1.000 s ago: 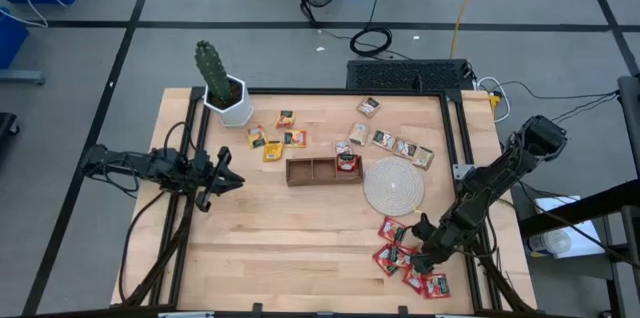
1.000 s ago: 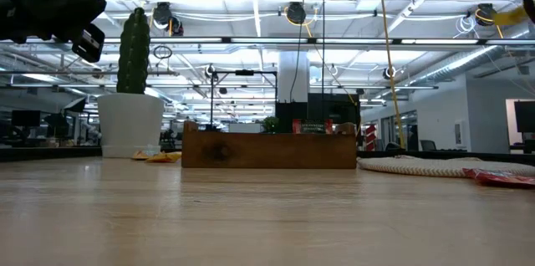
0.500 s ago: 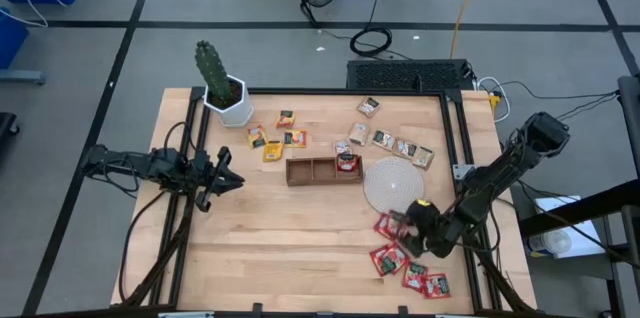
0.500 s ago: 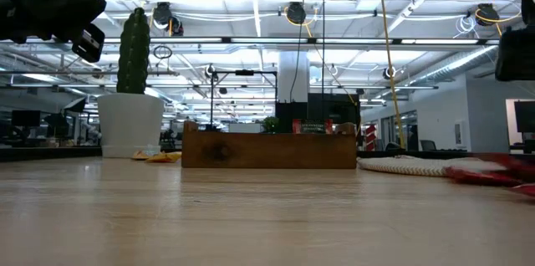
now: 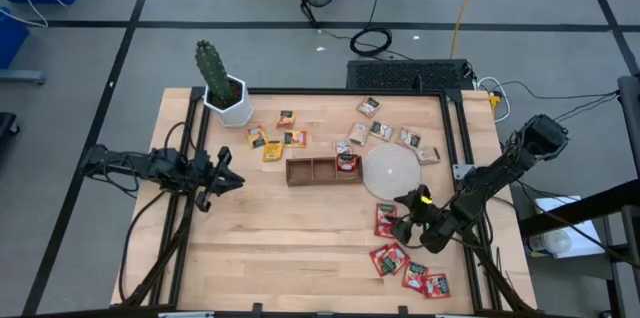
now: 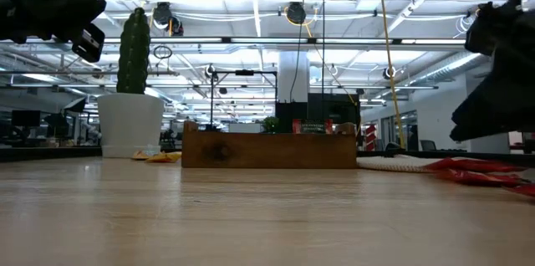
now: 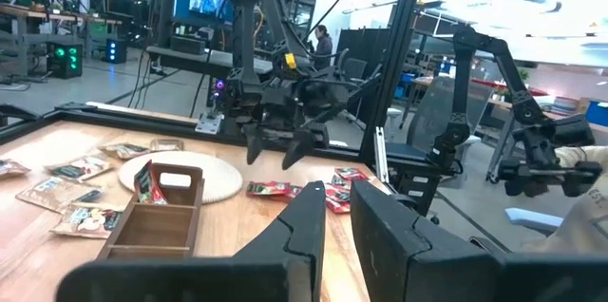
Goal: Pick & Place Tea
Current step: Put the red tea bag into the right section of the wooden organizer
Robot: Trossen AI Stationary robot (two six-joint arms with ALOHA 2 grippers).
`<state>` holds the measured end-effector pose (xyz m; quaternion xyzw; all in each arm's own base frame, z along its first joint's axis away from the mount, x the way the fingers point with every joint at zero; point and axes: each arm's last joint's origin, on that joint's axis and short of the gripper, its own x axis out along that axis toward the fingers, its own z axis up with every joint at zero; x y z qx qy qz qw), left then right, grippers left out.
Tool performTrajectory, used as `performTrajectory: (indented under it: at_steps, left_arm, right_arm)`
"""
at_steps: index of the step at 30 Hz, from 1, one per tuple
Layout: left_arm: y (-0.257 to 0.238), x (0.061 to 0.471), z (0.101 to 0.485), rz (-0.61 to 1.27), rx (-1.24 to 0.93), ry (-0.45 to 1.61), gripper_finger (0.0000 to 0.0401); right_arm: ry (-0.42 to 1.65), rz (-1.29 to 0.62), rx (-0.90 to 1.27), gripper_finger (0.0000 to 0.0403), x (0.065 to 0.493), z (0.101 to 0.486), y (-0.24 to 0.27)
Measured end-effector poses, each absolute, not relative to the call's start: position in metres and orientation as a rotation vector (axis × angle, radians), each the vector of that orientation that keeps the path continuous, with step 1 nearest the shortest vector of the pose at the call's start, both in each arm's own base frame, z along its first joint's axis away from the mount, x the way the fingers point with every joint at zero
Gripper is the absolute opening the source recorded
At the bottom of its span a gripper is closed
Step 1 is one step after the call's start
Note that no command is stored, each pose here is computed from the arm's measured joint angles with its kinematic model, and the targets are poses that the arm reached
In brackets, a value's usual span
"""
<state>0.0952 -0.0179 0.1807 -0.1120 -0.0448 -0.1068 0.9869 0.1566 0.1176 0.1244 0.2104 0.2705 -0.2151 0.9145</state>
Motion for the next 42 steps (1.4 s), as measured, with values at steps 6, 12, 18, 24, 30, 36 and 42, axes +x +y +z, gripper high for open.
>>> performTrajectory:
  at_steps: [6,12,18,24,30,36,42]
  left_arm:
    - [-0.018,0.095,0.181,-0.215,-0.225,-0.09,0.0058]
    - [-0.018,0.095,0.181,-0.214,-0.225,-0.09,0.0058]
    - [-0.018,0.095,0.181,-0.215,-0.225,-0.09,0.0058]
    - [-0.018,0.095,0.181,-0.215,-0.225,-0.09,0.0058]
    - [-0.018,0.095,0.181,-0.215,-0.225,-0.09,0.0058]
    - [-0.018,0.095,0.181,-0.214,-0.225,-0.09,0.0058]
    - [-0.018,0.095,0.181,-0.215,-0.225,-0.09,0.0058]
  right_arm:
    - [0.65,-0.329,0.606,0.0313,0.169,0.128,0.118]
    - [0.856,-0.277,0.611,0.03,0.198,0.156,0.11]
    - [1.021,-0.368,0.481,0.0281,0.222,0.221,0.105]
    - [1.378,-0.598,0.444,0.0272,0.249,0.245,0.094]
    - [1.558,-0.612,0.628,0.0272,0.283,0.22,0.08]
    - [1.466,-0.679,0.767,0.027,0.296,0.206,0.07]
    - [1.451,-0.78,0.847,0.0268,0.289,0.188,0.07]
